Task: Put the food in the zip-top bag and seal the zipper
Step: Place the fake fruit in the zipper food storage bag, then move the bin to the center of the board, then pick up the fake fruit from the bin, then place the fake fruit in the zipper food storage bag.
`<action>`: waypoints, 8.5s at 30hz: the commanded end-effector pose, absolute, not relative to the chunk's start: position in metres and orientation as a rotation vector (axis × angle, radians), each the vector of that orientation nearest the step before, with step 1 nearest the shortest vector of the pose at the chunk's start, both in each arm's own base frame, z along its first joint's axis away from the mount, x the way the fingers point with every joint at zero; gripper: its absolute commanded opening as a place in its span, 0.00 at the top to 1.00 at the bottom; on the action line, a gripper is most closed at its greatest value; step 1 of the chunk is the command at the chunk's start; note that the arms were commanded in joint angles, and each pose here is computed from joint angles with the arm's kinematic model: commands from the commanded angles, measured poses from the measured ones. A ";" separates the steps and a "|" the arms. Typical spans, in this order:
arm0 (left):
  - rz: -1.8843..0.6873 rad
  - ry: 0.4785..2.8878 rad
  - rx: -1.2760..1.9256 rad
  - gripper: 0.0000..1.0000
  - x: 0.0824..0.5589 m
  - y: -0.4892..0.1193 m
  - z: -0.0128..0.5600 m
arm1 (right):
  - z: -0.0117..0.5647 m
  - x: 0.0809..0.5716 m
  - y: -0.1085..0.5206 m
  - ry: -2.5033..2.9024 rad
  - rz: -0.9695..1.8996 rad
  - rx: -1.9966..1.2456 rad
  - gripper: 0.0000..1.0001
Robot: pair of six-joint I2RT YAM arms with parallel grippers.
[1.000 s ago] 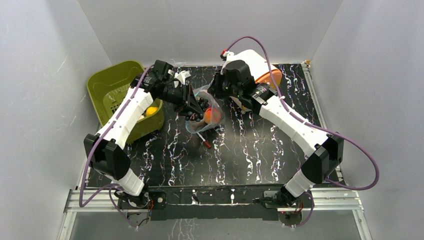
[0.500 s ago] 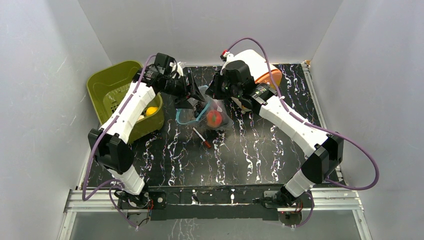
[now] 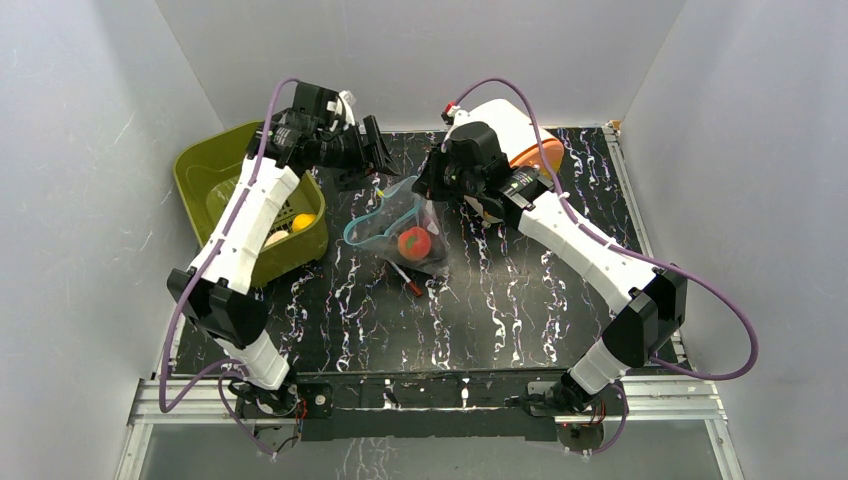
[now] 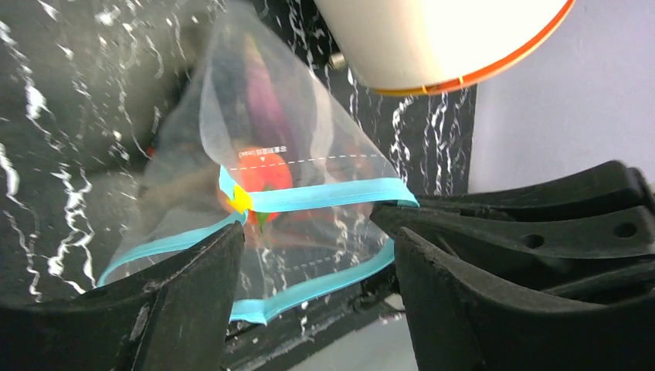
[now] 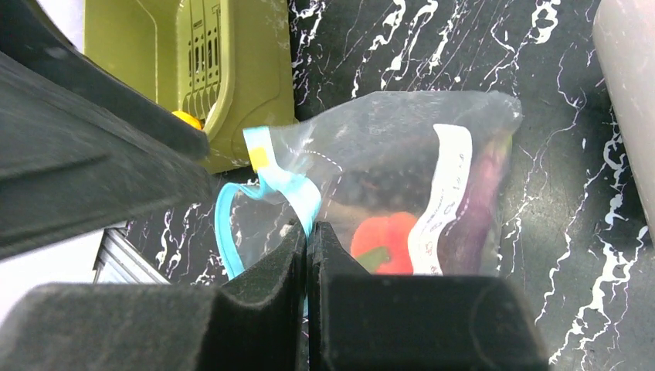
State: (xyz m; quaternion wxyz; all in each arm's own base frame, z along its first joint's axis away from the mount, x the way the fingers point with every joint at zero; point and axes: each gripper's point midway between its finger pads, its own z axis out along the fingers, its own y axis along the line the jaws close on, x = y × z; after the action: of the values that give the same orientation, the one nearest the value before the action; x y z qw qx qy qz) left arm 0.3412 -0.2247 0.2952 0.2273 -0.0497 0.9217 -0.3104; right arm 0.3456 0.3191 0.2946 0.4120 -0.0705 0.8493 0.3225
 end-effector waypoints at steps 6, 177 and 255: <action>-0.524 2.337 -0.187 0.30 0.353 -0.172 0.339 | 0.341 0.343 0.316 2.029 0.860 -0.160 1.00; 0.843 2.617 0.070 0.58 0.435 0.149 0.097 | 0.392 0.352 0.241 1.849 0.547 -0.196 1.00; -1.356 1.849 0.413 0.70 0.332 -0.252 0.383 | 0.358 0.373 0.294 2.061 0.876 0.109 1.00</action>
State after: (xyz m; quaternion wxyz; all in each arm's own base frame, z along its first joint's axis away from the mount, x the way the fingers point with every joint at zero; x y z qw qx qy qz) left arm 0.3720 -0.2359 0.3541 0.3478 0.0577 0.7820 -0.5139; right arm 0.3636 0.2856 0.3057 0.3889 0.0395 0.8703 0.2996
